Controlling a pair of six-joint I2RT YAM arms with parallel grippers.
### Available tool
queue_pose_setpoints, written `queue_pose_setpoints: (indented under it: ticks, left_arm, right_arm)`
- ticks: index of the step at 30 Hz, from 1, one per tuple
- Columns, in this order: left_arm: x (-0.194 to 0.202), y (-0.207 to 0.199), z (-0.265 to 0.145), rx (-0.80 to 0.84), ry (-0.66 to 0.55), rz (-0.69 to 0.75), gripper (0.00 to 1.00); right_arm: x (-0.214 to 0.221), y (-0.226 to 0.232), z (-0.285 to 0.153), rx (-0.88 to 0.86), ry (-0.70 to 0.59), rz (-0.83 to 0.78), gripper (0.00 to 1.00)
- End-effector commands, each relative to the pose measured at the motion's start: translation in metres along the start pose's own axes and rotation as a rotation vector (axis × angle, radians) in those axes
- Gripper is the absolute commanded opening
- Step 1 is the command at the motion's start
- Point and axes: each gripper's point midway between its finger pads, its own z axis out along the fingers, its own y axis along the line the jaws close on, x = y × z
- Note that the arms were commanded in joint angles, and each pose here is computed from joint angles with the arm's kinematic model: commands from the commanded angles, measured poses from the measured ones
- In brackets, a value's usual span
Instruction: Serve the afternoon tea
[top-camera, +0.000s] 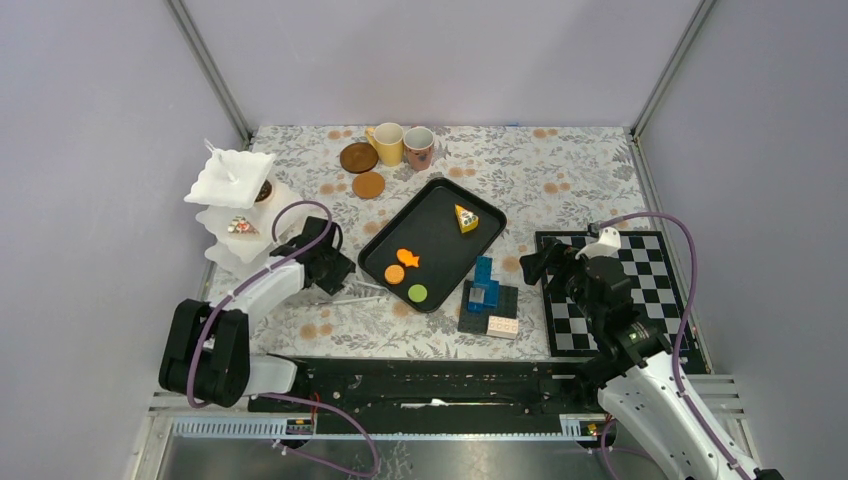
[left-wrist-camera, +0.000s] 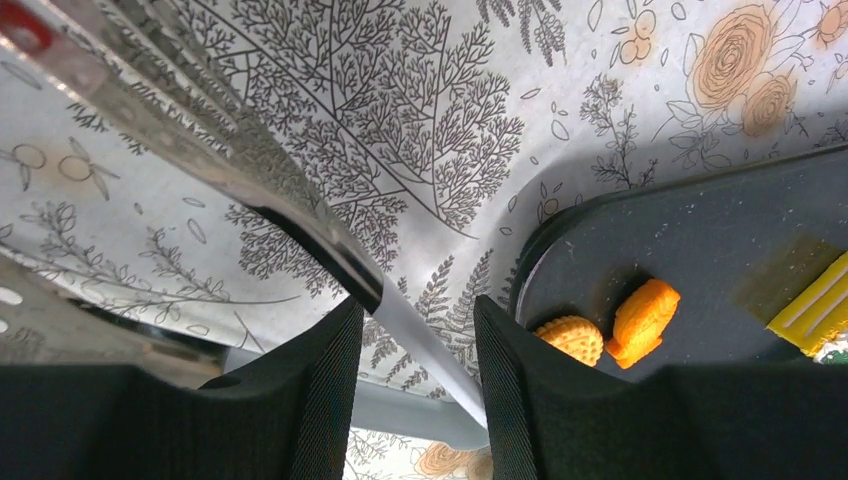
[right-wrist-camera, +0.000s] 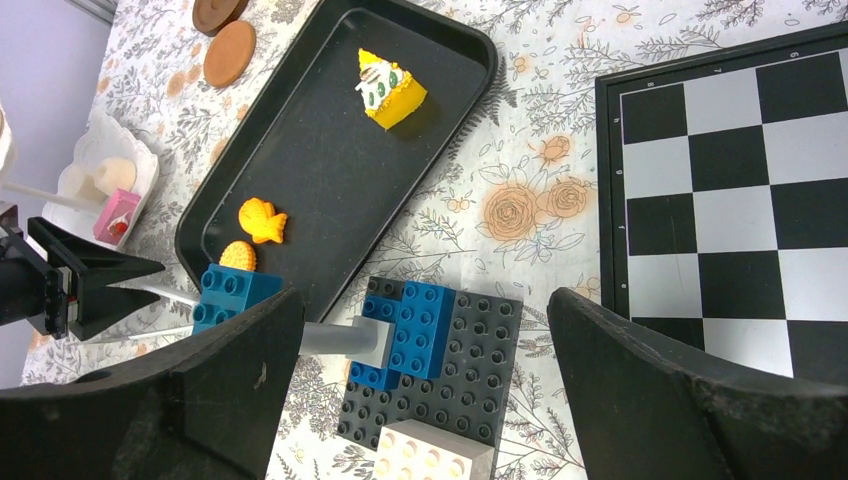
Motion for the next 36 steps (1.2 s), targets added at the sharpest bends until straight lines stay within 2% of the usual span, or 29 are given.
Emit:
queue_pose_setpoints:
  ticks: [1,4,8,14,18,25,36]
  left_arm:
    - [-0.008,-0.011,0.007,0.042,-0.039,-0.029,0.47]
    - [-0.008,-0.003,0.011,0.015,-0.051,-0.028,0.46]
    - [-0.001,0.003,0.014,0.003,-0.028,-0.024,0.29]
    - [0.006,0.009,0.008,0.007,-0.033,0.005,0.16]
    - [0.008,0.005,-0.004,0.012,-0.075,0.05,0.13]
    - [0.029,0.011,-0.008,-0.017,-0.07,0.127,0.04]
    - [0.063,0.008,-0.009,-0.009,-0.035,0.153,0.07]
  right_arm:
    - [-0.002,0.0,0.002,-0.002,-0.02,-0.018,0.98]
    - [-0.002,-0.001,0.003,0.002,-0.019,-0.018,0.98]
    - [-0.002,-0.001,0.003,0.005,-0.02,-0.02,0.98]
    - [-0.002,0.0,0.003,-0.001,-0.018,-0.012,0.98]
    - [-0.001,0.001,0.003,-0.007,-0.015,-0.009,0.98]
    - [-0.001,0.003,0.001,-0.019,-0.013,-0.002,0.98]
    - [0.0,0.002,-0.003,-0.015,-0.016,0.003,0.98]
